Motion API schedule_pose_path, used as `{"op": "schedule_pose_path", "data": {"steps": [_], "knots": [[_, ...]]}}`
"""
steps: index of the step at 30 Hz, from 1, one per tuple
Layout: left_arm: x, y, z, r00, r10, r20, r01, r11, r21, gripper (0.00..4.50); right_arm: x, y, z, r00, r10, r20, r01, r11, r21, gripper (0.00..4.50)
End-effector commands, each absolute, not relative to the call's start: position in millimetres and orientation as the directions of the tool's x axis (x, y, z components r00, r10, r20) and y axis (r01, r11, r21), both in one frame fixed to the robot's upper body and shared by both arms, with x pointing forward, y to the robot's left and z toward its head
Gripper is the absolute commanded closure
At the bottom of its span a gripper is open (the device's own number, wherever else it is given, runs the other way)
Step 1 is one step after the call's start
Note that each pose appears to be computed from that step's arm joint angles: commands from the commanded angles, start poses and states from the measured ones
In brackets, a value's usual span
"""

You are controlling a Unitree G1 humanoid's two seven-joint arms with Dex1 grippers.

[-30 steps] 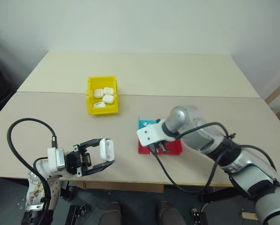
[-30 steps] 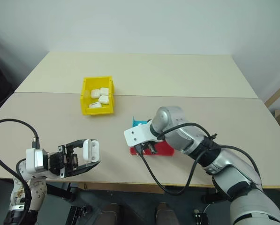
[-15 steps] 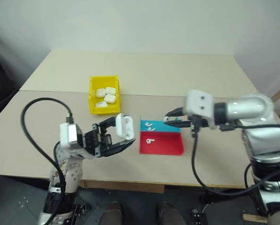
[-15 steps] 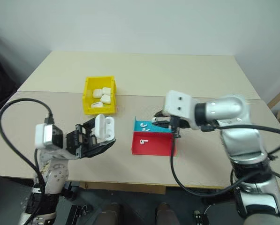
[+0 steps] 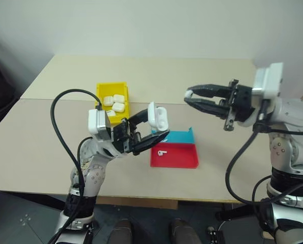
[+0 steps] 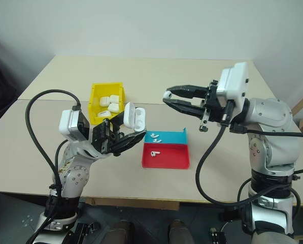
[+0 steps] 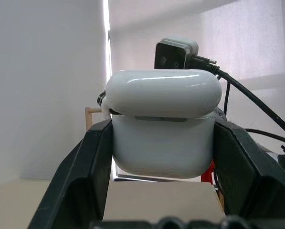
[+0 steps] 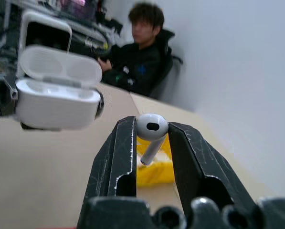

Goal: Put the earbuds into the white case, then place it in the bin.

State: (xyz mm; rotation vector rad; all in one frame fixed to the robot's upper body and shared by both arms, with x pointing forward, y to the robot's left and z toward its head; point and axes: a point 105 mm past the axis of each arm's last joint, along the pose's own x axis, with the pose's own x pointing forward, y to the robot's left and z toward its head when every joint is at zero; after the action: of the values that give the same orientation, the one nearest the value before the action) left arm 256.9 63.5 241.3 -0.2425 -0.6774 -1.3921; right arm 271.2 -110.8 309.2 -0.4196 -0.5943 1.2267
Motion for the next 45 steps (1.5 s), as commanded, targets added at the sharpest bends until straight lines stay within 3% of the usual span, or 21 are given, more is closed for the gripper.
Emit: {"op": "schedule_pose_path", "data": {"steps": [1, 6, 18, 45], "knots": [[247.5, 62.6, 253.1, -0.018, -0.813, 0.582, 0.949, 0.169, 0.264, 1.72, 251.8, -112.3, 333.2, 0.097, 0.940, 0.327, -0.707, 0.296, -0.642, 3.23], [245.5, 60.8, 251.7, -0.044, -0.801, 0.597, 0.957, 0.139, 0.256, 1.72, 241.6, -108.7, 335.0, -0.004, 0.932, 0.363, -0.728, 0.246, -0.640, 3.23], [246.7, 53.3, 252.1, -0.086, -0.802, 0.592, 0.964, 0.084, 0.253, 1.72, 234.7, -86.5, 334.1, -0.115, 0.927, 0.358, -0.737, 0.162, -0.656, 3.23], [246.6, 55.7, 248.8, -0.090, -0.812, 0.577, 0.957, 0.089, 0.275, 1.72, 249.8, -73.1, 300.3, -0.113, 0.961, 0.253, -0.750, 0.085, -0.656, 3.23]]}}
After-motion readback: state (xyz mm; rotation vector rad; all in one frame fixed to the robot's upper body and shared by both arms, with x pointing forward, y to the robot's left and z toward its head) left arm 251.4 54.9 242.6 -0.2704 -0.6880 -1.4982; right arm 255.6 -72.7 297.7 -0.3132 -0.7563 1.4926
